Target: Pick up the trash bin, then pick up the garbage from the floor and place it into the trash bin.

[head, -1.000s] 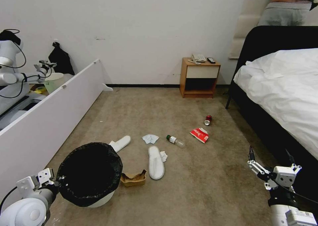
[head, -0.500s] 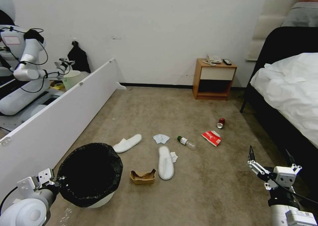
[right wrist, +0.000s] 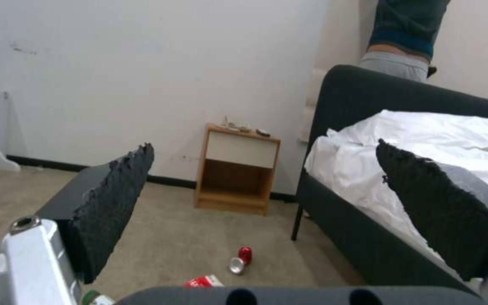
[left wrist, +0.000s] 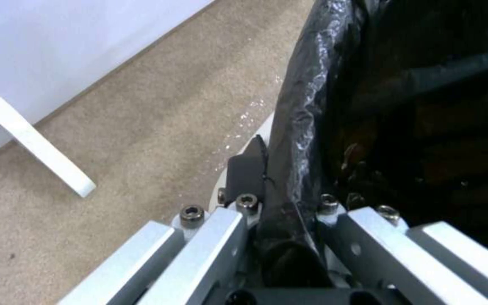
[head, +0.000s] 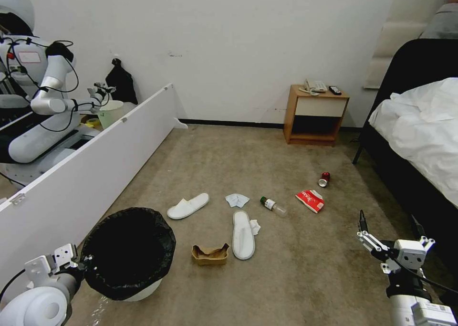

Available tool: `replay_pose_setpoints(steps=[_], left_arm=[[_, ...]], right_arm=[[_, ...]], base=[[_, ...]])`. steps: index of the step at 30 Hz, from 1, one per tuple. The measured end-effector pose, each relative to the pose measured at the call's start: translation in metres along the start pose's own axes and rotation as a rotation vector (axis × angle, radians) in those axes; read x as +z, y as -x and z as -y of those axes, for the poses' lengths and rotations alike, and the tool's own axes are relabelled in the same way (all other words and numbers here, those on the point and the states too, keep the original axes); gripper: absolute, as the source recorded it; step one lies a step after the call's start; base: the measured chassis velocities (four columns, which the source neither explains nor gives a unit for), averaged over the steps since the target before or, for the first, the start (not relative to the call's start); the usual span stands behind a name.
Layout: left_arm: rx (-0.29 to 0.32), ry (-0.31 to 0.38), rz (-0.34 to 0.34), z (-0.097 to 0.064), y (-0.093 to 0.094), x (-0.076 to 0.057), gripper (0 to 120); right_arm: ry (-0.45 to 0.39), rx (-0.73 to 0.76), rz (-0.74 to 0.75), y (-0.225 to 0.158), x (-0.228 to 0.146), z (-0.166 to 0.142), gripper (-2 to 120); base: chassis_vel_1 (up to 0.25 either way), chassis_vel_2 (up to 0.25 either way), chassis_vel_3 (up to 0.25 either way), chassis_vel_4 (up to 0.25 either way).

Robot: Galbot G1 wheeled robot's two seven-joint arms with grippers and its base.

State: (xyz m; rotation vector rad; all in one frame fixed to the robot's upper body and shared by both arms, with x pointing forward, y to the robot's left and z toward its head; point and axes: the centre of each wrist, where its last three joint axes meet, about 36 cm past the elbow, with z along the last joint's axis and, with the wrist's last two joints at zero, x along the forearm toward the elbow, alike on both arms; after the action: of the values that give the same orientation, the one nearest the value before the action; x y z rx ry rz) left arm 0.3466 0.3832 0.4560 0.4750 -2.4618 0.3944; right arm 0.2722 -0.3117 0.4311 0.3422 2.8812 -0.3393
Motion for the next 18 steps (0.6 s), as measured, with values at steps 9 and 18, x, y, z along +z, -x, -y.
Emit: replay_pose_setpoints(steps=[9, 18], left_arm=[[-0.002, 0.001, -0.002, -0.0006, 0.0005, 0.0006, 1], [0.0, 0.001, -0.003, -0.0002, 0.0006, 0.0014, 1]], right_arm=[[-0.004, -0.003, -0.004, -0.0008, 0.0011, -0.0001, 100], [-0.004, -0.002, -0.01, -0.0017, 0.0027, -0.0006, 100]], base=[[-0.013, 0.028, 0.024, -0.025], [-0.113, 0.093, 0.114, -0.109]])
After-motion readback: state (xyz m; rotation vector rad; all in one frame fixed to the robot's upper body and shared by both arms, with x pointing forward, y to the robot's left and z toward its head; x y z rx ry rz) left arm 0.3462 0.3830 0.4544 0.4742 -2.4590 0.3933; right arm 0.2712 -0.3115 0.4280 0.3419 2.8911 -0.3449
